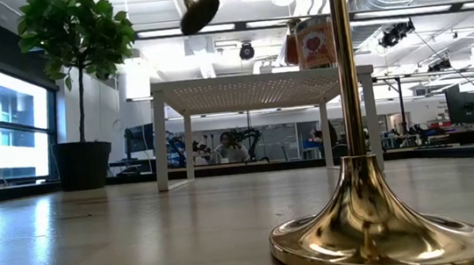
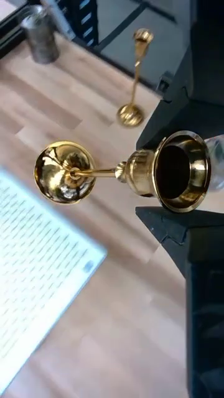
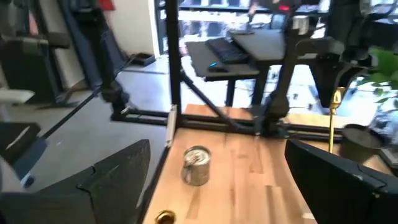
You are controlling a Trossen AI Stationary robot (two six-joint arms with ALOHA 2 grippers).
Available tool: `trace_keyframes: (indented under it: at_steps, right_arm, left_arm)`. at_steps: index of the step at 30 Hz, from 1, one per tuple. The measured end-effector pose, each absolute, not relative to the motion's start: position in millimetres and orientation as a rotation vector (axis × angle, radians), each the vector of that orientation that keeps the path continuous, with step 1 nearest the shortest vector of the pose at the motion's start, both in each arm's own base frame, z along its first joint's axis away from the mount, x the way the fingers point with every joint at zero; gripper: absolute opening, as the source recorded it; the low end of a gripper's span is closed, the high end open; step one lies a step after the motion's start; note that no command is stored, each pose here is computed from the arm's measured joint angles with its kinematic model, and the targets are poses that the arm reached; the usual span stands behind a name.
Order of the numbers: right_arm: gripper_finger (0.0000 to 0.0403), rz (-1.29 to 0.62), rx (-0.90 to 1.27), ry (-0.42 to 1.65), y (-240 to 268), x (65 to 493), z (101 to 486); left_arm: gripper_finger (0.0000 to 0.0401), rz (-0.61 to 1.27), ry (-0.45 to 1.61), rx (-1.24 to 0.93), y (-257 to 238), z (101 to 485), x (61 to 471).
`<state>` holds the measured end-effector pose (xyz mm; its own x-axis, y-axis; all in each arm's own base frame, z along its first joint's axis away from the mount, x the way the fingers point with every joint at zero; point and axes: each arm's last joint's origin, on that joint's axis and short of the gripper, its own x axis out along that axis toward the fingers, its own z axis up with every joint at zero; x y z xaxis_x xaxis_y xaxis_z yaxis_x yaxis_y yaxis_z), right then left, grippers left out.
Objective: Pick & Place candle stick holders
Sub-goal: Put the left gold candle holder on the shelf
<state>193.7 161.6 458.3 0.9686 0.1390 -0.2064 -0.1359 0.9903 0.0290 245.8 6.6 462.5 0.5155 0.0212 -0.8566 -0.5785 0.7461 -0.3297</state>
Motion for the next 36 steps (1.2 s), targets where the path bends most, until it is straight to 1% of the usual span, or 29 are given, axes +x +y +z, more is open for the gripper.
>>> trace_keyframes:
  at_steps: [5,13,18,24,32,34,36]
  right_arm:
    - [0.0367,0.058,0.005,0.21,147,191,461]
    - [0.0367,-0.052,-0.019,0.252,130,200,456]
    - [0.0367,-0.091,-0.018,0.259,121,205,456]
    - [0.0367,-0.135,-0.012,0.259,112,210,456]
    - [0.0367,-0.144,0.005,0.269,100,217,456]
    - [0.0367,-0.141,0.009,0.271,99,218,455]
    - [0.0367,-0.135,0.013,0.273,97,218,455]
  left_arm:
    - [0.0132,0.464,0.951,-0.653,47,462,242]
    - [0.0132,0.566,0.946,-0.584,103,459,229]
    - [0.0132,0.563,0.959,-0.578,127,455,224]
    - [0.0132,0.521,0.955,-0.53,137,454,226]
    - [0.0132,0.471,0.84,-0.445,133,486,236]
    - [0.0132,0.433,0.803,-0.429,130,486,243]
    - [0.0132,0.422,0.835,-0.422,133,482,244]
